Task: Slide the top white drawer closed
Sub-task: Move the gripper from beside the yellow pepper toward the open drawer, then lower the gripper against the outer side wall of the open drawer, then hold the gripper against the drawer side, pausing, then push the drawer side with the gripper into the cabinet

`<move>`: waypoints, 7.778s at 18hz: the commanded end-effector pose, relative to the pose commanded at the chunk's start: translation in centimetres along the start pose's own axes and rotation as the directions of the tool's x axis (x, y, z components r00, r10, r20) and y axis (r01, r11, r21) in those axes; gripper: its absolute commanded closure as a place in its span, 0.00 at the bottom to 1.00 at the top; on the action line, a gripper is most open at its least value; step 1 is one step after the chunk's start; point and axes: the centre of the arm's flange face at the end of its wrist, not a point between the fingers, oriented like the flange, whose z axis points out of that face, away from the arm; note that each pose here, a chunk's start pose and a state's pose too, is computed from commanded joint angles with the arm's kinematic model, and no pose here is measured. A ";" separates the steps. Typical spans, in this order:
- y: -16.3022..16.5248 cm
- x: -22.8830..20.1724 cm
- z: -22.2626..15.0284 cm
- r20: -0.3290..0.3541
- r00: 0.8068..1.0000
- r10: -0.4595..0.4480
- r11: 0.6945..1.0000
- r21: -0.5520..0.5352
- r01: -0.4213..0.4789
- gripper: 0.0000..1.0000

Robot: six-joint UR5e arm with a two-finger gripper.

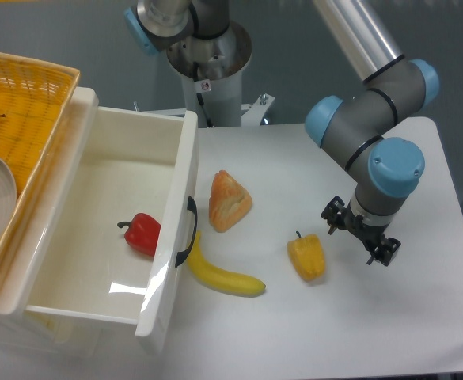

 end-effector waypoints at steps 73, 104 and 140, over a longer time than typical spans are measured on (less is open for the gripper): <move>-15.8 16.4 -11.3 -0.475 0.738 -0.479 0.766 0.185 0.616 0.91; -17.2 17.3 -9.3 -0.502 0.734 -0.457 0.784 0.163 0.599 0.90; -22.3 23.1 -10.1 -0.508 0.760 -0.405 0.830 0.145 0.539 0.88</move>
